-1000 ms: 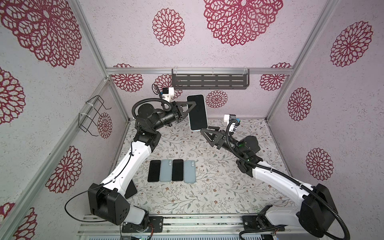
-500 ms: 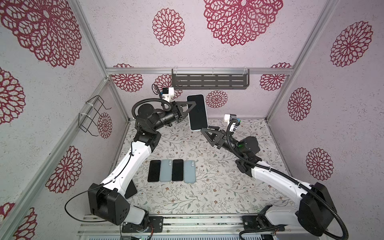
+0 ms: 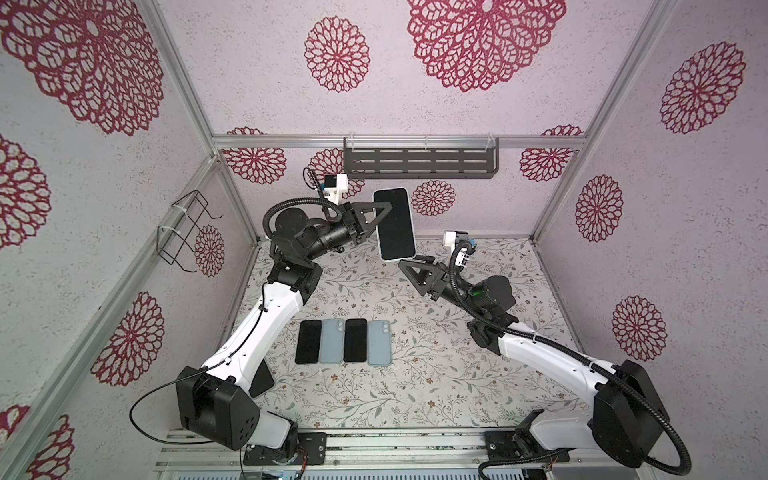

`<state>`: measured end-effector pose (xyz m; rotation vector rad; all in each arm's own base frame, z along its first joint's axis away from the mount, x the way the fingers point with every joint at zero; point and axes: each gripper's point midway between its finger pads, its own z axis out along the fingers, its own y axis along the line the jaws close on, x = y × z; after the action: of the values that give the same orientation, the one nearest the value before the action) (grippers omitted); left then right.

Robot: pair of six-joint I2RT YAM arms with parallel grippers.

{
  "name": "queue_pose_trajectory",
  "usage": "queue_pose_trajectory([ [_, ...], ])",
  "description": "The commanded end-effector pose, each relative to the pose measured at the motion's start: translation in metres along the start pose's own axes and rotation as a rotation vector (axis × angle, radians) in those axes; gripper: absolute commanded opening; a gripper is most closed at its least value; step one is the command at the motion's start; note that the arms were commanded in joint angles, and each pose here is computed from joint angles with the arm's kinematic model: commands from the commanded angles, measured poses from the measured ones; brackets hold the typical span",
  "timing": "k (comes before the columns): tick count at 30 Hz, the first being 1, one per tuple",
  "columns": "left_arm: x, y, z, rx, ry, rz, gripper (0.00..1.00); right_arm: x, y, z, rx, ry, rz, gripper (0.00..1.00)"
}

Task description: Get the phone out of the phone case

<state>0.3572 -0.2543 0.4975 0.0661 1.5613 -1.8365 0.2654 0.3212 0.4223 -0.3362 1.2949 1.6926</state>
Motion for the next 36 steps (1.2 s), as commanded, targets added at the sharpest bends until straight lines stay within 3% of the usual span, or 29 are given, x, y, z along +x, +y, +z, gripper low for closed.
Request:
queue_pose_trajectory([
  [1,-0.003,-0.022,-0.001,0.058,-0.021,0.046,0.0,-0.006,0.01,0.0,-0.042,-0.03,-0.007,0.75],
  [36,0.005,-0.011,-0.005,0.047,-0.006,0.041,0.0,-0.017,0.018,0.005,-0.073,-0.061,0.0,0.76],
])
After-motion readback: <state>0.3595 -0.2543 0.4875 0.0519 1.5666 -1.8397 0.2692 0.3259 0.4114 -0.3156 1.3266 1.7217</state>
